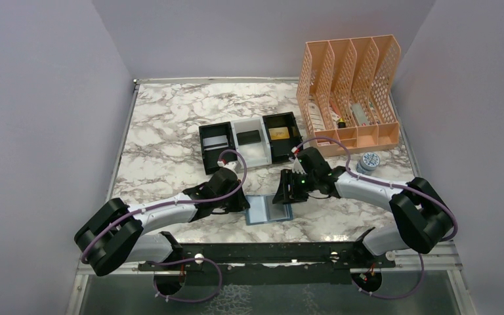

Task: Take the credit cards out of the card holder

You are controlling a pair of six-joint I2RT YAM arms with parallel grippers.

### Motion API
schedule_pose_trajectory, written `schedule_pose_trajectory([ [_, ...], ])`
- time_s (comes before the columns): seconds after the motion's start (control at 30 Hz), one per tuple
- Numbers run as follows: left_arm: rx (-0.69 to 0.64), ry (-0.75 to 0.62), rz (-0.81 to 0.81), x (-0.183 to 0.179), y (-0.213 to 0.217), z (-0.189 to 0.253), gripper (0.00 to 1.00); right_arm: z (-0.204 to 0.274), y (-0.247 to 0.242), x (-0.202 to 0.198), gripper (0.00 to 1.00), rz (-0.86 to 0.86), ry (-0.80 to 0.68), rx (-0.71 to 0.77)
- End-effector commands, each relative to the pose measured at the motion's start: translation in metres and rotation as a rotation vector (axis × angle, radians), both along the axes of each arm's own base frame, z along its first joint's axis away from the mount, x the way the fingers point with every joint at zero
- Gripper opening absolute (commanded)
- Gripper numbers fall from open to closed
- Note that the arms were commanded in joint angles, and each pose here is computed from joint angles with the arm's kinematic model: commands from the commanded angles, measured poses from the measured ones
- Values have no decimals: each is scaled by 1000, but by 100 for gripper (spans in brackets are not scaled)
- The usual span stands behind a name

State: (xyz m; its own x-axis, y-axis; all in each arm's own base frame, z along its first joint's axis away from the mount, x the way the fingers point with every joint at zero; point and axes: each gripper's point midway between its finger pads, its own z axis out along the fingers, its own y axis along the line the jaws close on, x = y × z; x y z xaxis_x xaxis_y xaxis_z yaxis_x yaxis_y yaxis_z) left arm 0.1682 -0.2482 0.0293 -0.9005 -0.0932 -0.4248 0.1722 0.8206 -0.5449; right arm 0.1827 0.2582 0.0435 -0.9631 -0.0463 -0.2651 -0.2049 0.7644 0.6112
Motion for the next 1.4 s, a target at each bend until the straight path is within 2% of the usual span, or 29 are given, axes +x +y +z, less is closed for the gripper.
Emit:
schedule_pose_trajectory([
  [0.0,14,-10,-2,1,1,-3,5,-4,-4,3,50,-7,-22,-38],
  [0.4,16,-10,-1,1,0,-3,3,-12,-5,1,50,-3,-3,-48],
  [0.63,15,-11,-1,2,0,-3,2,-6,-11,6,50,-18,-42,-75],
  [0.87,16,-11,-1,2,0,-3,1,-13,-8,0,50,9,-7,-65],
  [1.17,16,-9,0,2,-1,-3,0,7,-7,8,50,4,-64,-56],
  [1.37,16,-8,-2,3,-1,-3,0,5,-6,5,50,11,-53,-43],
])
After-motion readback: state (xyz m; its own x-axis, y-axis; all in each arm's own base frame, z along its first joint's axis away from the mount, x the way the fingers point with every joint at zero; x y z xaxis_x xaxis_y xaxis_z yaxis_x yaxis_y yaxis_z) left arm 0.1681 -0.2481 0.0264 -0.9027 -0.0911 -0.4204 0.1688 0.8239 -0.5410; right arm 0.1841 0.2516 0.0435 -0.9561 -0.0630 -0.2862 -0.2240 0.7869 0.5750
